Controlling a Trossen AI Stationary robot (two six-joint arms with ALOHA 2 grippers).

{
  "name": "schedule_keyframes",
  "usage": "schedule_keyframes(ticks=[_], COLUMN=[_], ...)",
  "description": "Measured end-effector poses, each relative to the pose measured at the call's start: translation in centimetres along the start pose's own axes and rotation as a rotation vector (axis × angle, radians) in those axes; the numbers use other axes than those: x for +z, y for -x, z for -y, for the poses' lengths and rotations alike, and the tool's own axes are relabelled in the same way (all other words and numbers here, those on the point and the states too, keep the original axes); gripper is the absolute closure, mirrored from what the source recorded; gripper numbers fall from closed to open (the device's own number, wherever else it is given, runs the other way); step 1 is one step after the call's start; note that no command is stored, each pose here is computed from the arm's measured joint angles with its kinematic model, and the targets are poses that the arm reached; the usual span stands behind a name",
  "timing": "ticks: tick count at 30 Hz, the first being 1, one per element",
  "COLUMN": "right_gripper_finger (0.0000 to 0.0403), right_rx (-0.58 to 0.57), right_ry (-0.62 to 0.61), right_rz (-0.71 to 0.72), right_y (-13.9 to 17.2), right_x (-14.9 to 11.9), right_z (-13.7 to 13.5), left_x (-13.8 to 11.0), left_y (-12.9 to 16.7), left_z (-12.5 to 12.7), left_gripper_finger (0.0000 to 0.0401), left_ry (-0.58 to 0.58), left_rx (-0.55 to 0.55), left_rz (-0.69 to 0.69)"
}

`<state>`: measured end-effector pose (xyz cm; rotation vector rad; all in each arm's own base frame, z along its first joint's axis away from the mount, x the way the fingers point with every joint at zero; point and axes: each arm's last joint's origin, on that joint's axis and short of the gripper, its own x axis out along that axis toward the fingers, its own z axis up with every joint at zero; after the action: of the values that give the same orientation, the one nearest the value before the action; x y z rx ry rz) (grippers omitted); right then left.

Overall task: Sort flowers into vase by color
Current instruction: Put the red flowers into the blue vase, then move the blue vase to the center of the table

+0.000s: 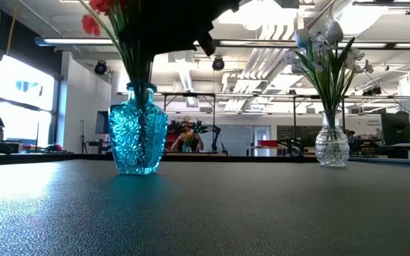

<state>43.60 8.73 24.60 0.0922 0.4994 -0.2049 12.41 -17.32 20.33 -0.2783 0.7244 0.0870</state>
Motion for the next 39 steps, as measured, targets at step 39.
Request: schedule_keyframes(ticks=[39], right_gripper_finger=[0.0206], right_rx=[-0.122], right_ry=[0.003], right_rz=[-0.369], right_y=[3.9], right_x=[-15.6], right_z=[0.9], left_x=[-4.3], left_y=[-5.6], left_z=[-6.3], left_gripper_finger=[0.0297], left_ry=[-0.114], left_rx=[0.101], left_rz=[0.219])
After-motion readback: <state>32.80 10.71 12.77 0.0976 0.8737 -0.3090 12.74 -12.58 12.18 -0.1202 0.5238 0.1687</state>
